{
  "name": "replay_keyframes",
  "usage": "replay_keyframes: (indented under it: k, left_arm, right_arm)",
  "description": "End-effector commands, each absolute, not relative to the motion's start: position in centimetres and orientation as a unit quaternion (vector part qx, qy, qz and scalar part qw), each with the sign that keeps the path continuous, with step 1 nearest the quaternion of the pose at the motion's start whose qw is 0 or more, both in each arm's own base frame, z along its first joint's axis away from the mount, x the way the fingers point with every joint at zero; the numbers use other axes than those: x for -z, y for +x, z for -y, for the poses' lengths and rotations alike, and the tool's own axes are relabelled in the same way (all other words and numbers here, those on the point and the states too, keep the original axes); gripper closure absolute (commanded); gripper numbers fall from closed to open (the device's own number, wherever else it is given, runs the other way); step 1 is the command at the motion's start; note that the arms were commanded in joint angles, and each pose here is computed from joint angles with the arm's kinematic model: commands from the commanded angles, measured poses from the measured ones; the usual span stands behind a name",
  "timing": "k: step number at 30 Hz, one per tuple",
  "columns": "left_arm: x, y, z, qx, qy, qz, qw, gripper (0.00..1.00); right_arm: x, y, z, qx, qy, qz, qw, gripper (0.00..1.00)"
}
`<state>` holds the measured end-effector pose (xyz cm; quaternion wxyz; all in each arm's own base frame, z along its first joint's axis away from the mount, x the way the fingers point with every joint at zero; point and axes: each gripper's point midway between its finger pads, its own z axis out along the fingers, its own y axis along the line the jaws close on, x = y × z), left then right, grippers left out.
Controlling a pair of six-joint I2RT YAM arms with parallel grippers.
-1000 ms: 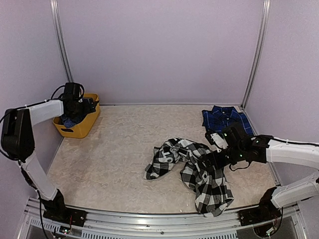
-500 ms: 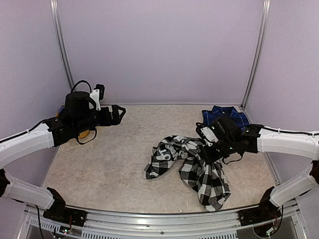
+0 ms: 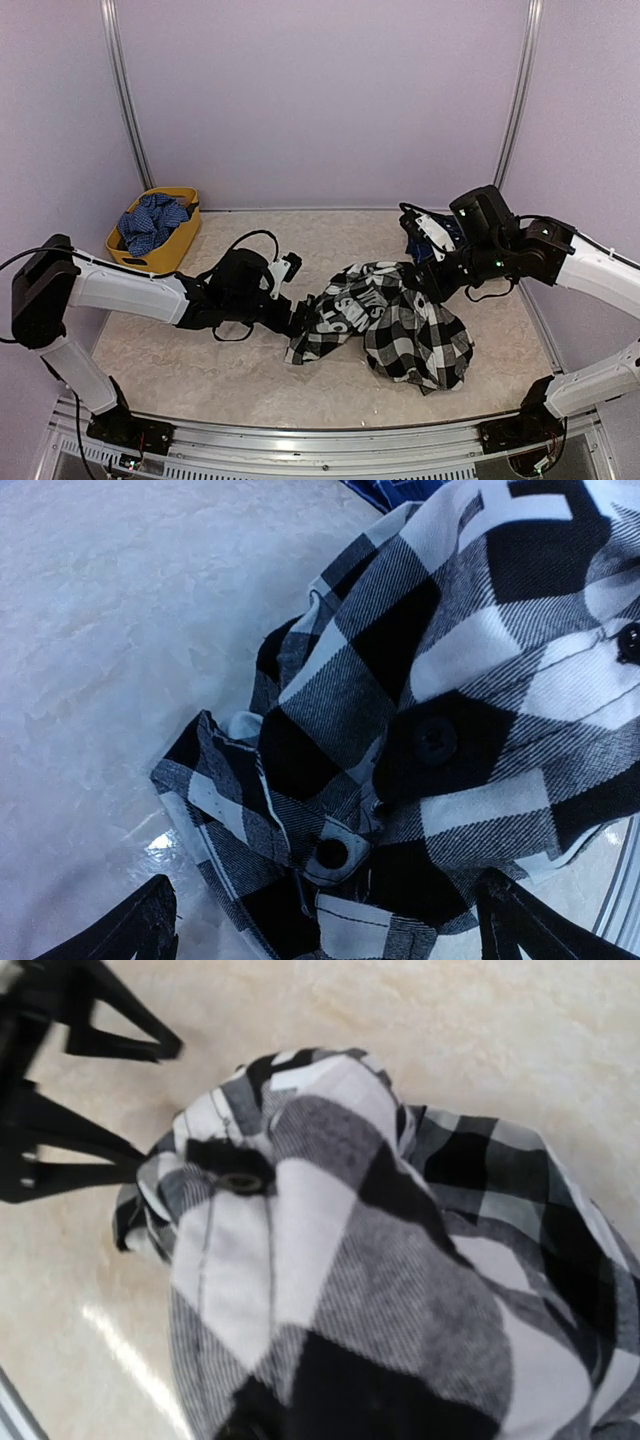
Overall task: Fold and stack the long sleeve shirts
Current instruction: Flatten out the crumpled shirt at the center of the board.
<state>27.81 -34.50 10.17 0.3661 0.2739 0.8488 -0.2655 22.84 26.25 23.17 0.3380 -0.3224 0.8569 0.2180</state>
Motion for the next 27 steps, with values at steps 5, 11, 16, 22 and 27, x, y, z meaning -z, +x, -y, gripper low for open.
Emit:
replay_keyframes:
  k: [5, 11, 16, 22, 27]
  left_arm:
    - [-9.5, 26.9, 38.5, 0.366, 0.332, -0.807, 0.323, 0.01]
    - [-8.1, 26.4, 37.3, 0.359, 0.335, -0.82, 0.295, 0.07]
    - [-9.9, 27.1, 34.6, 0.36, 0.312, -0.818, 0.321, 0.06]
    - [-11.7, 30.2, 33.4, 0.349, 0.279, -0.823, 0.351, 0.05]
    - [-10.9, 31.8, 34.5, 0.347, 0.279, -0.831, 0.334, 0.04]
  right_arm:
    - [-20.4, 20.6, -25.1, -0.221, -0.319, -0.88, 0.273, 1.0]
    - [-14.1, 16.8, -24.9, -0.247, -0.276, -0.912, 0.178, 1.0]
    - [-10.8, 12.4, -25.1, -0.26, -0.266, -0.92, 0.122, 0.95]
    - [-10.2, 11.3, -25.3, -0.257, -0.276, -0.918, 0.121, 0.34]
    - [-14.6, 14.0, -25.1, -0.244, -0.255, -0.913, 0.206, 0.09]
